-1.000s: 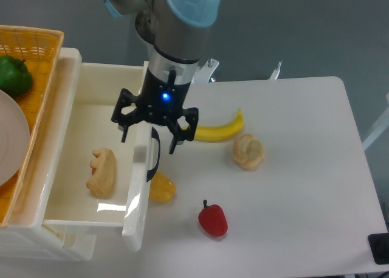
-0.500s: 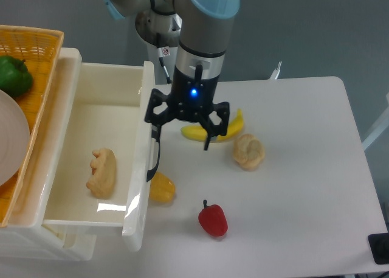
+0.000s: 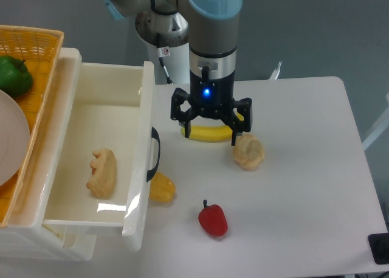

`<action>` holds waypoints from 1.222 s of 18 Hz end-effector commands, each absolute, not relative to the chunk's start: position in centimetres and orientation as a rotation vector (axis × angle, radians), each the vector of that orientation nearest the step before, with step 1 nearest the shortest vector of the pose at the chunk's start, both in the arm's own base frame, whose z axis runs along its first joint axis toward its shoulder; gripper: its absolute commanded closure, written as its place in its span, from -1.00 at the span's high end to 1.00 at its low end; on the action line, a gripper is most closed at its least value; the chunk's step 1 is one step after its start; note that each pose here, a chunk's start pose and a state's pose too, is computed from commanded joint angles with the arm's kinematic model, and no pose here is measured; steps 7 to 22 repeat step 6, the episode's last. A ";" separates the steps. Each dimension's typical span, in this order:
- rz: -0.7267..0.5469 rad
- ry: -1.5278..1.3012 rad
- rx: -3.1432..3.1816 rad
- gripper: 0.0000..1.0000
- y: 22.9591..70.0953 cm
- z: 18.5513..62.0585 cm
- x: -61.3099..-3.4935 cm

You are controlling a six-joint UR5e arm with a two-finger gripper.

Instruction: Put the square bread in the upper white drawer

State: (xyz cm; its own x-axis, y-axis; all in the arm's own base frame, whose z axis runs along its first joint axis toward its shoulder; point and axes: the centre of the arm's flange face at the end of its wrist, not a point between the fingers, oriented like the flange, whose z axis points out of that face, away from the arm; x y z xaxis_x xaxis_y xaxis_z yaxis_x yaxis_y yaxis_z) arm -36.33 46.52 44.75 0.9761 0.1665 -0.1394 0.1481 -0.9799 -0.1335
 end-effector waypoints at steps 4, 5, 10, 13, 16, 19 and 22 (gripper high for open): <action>0.214 -0.249 -3.048 1.00 46.3 42.9 -36.6; 0.209 -0.251 -3.050 1.00 46.2 42.7 -36.6; 0.204 -0.253 -3.053 1.00 46.2 42.5 -36.6; 0.204 -0.253 -3.053 1.00 46.2 42.5 -36.6; 0.204 -0.253 -3.053 1.00 46.2 42.5 -36.6; 0.204 -0.253 -3.053 1.00 46.2 42.5 -36.6; 0.204 -0.253 -3.053 1.00 46.2 42.5 -36.6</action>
